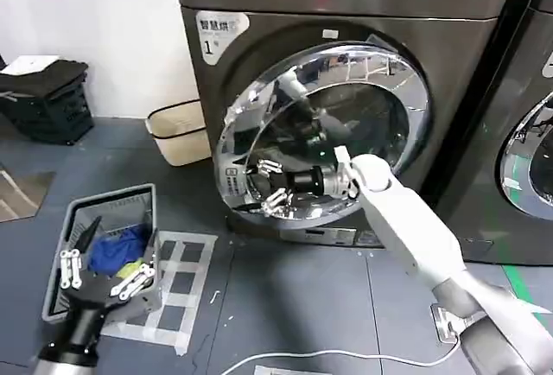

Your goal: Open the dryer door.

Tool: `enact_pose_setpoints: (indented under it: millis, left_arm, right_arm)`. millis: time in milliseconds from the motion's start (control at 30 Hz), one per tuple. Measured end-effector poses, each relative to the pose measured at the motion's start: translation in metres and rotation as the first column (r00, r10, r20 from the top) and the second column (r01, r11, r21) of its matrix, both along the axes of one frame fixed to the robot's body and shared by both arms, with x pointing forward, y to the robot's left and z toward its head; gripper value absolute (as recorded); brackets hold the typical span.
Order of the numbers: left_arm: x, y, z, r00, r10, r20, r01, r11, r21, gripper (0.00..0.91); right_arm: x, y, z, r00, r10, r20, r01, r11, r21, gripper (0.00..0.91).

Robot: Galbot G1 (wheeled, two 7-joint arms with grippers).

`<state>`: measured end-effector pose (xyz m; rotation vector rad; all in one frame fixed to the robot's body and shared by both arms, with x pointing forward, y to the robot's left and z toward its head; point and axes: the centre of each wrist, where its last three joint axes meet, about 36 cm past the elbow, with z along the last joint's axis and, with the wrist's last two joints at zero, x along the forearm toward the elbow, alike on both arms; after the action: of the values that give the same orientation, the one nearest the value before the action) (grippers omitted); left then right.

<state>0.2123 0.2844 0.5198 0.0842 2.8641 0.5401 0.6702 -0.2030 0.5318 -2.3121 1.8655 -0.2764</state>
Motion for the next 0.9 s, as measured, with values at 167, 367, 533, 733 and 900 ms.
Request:
enact_pose_setpoints:
  millis: [167,367,533,733,900]
  left_arm:
    - [0.0,0.0,0.001,1.0,0.001,0.001,-0.001,1.0,0.003,0.907]
    - [-0.001,0.0,0.001,1.0,0.0,-0.002,0.0,1.0,0.009,0.907]
    - [0.0,0.0,0.001,1.0,-0.006,-0.005,0.006,1.0,0.016,0.907]
    - [0.001,0.0,0.002,1.0,-0.016,-0.003,0.016,1.0,0.021,0.907]
    - [0.002,0.0,0.001,1.0,-0.023,-0.006,0.023,1.0,0.02,0.907]
  right_arm:
    - [-0.009,-0.014,-0.001,1.0,-0.001,0.018,0.002,1.0,-0.014,0.907]
    - [-0.02,-0.027,0.001,0.999,0.005,0.051,-0.003,1.0,-0.024,0.907]
    - [-0.029,-0.036,0.005,0.996,0.023,0.081,-0.02,0.999,-0.042,0.907]
    - [-0.034,-0.051,0.011,0.993,0.045,0.112,-0.038,0.997,-0.068,0.907]
    - [-0.039,-0.057,0.016,0.989,0.076,0.126,-0.065,0.994,-0.086,0.907]
